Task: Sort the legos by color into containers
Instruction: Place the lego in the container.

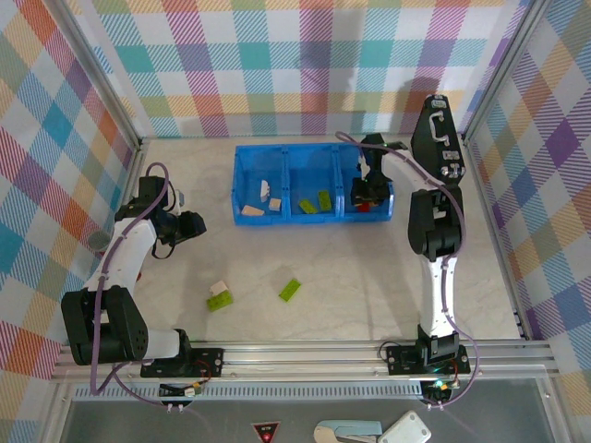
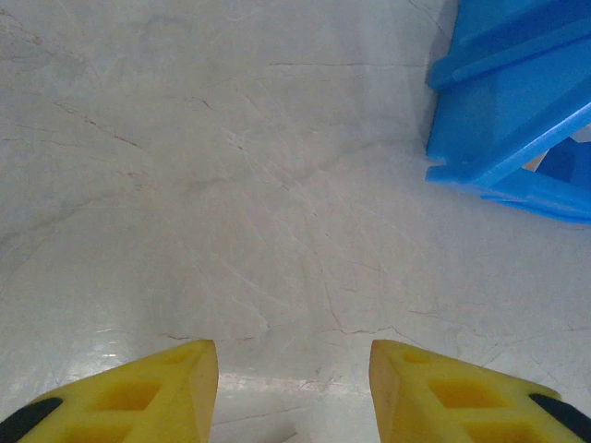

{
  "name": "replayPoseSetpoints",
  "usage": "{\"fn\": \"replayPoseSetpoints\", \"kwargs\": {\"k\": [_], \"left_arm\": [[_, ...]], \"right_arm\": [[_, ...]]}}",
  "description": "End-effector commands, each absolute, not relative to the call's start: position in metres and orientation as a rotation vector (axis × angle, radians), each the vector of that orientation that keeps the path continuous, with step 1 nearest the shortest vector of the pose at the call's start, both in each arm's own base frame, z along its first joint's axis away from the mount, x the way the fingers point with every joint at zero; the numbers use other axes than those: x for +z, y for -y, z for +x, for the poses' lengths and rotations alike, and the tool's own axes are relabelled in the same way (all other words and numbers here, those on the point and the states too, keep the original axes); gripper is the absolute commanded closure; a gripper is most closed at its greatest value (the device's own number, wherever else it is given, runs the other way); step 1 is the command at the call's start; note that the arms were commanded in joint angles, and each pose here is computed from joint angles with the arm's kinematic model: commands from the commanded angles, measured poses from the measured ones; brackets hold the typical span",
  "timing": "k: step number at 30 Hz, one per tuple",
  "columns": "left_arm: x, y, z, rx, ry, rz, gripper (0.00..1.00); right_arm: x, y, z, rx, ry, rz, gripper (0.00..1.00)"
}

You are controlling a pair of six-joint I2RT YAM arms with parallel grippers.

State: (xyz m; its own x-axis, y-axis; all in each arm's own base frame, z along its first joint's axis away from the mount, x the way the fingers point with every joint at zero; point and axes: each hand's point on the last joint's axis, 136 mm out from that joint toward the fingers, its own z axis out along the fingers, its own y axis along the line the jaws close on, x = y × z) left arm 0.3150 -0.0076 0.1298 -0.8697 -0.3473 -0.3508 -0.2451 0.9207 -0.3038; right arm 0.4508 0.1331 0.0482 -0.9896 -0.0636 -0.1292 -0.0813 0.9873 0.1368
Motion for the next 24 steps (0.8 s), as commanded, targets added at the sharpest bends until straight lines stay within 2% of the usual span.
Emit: {"fn": "replayPoseSetpoints", "kwargs": {"k": [1, 11, 24], "left_arm": [[0.128, 0.004, 0.313, -0.361, -2.682, -0.460, 0.53], [0.128, 0.004, 0.313, -0.361, -2.681, -0.460, 0.53], [0.128, 0.006, 0.311, -0.371, -2.686, -0.457, 0.53]], "right_arm": [[0.045, -0.137, 0.456, 0.247, -3.005, -0.089, 0.61], [0.050, -0.140, 0.457, 0.273, -3.000, -0.070, 0.54], [0.106, -0.140, 0.444, 0.318, -2.930, -0.062, 0.52]]}}
